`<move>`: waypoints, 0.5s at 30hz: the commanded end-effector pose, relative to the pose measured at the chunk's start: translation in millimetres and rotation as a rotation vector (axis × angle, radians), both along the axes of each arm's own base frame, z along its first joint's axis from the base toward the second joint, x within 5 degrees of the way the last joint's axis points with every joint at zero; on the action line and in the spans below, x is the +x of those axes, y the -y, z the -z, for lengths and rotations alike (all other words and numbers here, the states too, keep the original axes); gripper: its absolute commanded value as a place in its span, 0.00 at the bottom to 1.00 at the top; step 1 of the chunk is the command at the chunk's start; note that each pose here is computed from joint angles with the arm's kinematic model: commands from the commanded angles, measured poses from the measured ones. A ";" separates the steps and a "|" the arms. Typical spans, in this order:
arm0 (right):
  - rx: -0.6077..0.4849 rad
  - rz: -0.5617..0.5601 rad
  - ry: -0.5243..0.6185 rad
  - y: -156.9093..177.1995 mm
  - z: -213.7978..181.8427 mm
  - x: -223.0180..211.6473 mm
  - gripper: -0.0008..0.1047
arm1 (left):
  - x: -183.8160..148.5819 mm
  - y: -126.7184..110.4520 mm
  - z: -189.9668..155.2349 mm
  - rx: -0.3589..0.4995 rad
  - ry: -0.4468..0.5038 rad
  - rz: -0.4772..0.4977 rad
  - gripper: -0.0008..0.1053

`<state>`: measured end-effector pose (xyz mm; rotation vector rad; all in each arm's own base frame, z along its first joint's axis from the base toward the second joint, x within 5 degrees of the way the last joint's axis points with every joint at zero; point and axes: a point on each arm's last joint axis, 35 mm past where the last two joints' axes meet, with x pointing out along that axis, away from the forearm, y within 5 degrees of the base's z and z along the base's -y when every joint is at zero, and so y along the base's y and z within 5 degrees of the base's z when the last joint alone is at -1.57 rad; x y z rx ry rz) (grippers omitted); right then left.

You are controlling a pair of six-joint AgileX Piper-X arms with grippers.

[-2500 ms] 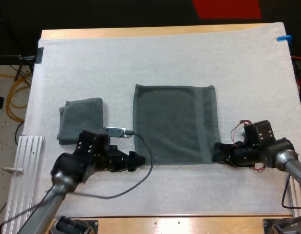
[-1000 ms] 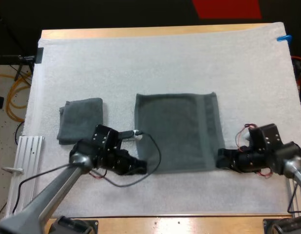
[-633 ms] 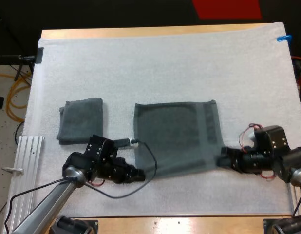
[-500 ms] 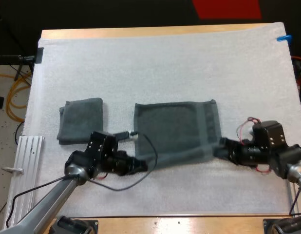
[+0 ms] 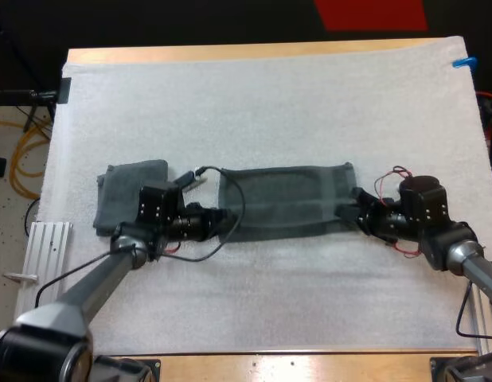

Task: Pick towel from pile fold and stack

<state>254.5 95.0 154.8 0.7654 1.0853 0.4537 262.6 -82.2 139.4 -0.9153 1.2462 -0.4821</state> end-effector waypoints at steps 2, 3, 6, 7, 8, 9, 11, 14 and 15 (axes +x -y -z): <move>-0.023 0.045 0.043 1.6 -5.1 6.4 0.01 | 9.0 2.8 -1.1 -0.030 0.022 0.011 0.01; -0.043 0.065 0.048 2.4 -4.7 6.9 0.01 | 12.8 3.7 0.4 -0.033 0.028 0.013 0.01; -0.080 0.105 0.063 3.8 -5.0 8.7 0.01 | 20.8 5.5 5.9 -0.033 0.028 0.013 0.01; -0.088 0.109 0.067 4.0 -4.9 8.9 0.01 | 22.3 5.8 6.1 -0.033 0.029 0.013 0.01; -0.101 0.113 0.075 4.4 -4.7 9.1 0.01 | 25.0 6.2 7.4 -0.028 0.027 0.010 0.01; -0.103 0.112 0.076 4.2 -3.4 9.8 0.01 | 27.4 6.6 8.2 -0.023 0.027 0.006 0.01; -0.105 0.111 0.071 4.0 -0.5 10.6 0.01 | 29.4 6.7 8.5 -0.014 0.030 -0.002 0.01; -0.110 0.110 0.054 3.7 5.6 11.7 0.01 | 29.8 6.1 9.0 0.006 0.031 -0.017 0.01; -0.111 0.108 0.045 3.5 8.2 11.9 0.01 | 29.5 5.9 9.4 0.012 0.027 -0.019 0.01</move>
